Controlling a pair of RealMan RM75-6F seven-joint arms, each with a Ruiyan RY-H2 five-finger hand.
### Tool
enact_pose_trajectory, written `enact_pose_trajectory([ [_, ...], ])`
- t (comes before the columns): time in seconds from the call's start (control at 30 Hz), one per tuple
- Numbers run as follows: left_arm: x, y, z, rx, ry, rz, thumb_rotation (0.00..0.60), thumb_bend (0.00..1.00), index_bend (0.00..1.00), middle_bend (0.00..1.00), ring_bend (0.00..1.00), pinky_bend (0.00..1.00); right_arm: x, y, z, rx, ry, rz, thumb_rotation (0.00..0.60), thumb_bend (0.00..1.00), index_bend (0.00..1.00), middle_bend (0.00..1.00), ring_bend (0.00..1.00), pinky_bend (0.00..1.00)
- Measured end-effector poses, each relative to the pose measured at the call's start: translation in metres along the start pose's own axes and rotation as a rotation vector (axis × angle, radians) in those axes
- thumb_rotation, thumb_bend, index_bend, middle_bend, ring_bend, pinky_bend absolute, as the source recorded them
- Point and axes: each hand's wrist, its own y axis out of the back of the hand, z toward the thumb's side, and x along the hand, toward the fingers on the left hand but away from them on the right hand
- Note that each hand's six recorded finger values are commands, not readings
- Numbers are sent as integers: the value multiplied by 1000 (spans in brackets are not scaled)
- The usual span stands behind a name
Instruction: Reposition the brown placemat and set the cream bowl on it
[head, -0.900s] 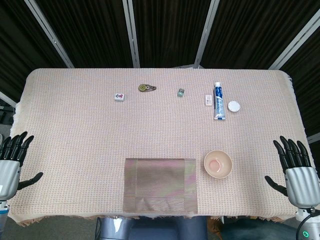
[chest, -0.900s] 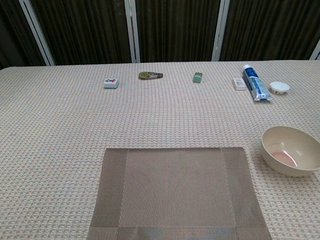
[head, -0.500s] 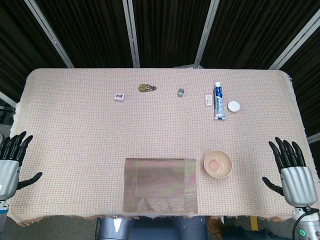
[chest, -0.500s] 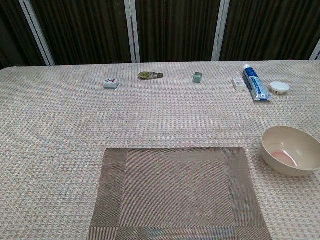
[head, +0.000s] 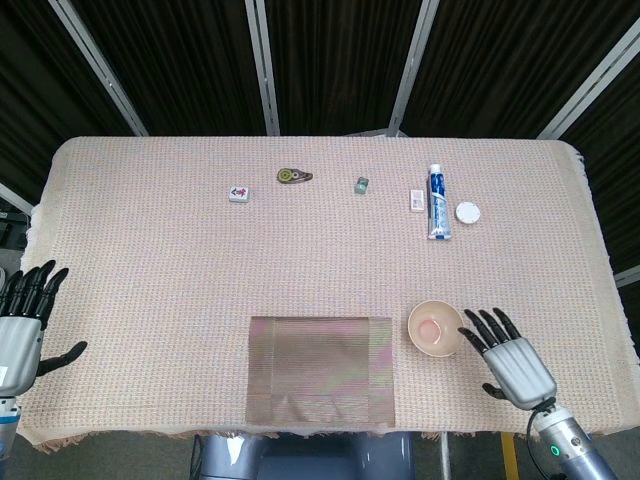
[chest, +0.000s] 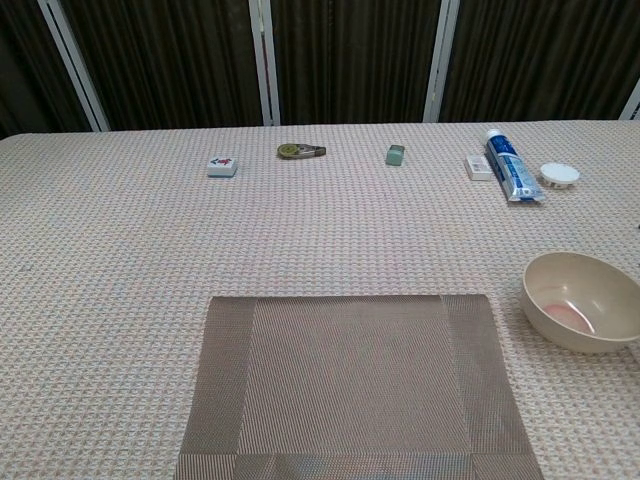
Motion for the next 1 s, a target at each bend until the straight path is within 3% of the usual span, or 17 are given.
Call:
enact_pose_trajectory([
  [0.17,2,-2,-4,5,13,-9,600,0,0,0,0,0,-16,-14,13,5,46,40,600,4,200,0,0,0],
  [0.27,2,-2,-3,1,11,-6,600,0,0,0,0,0,-25,-19,19,11,60,51,600,124,261,0,0,0],
  [0.4,2,-1,-2,-2,9,-5,600,0,0,0,0,0,-38,-24,23,24,56,46,600,321,507,0,0,0],
  [0.53,3,-1,-3,-6,14,-7,600,0,0,0,0,0,-50,-26,25,14,41,23,600,397,661,0,0,0],
  [0.83,4,1,-4,-15,16,-4,600,0,0,0,0,0,-62,-25,22,-47,27,-33,600,407,758,0,0,0],
  [1.0,4,2,-5,-19,16,-3,600,0,0,0,0,0,-65,-7,18,-113,25,-102,600,404,763,9,0,0],
])
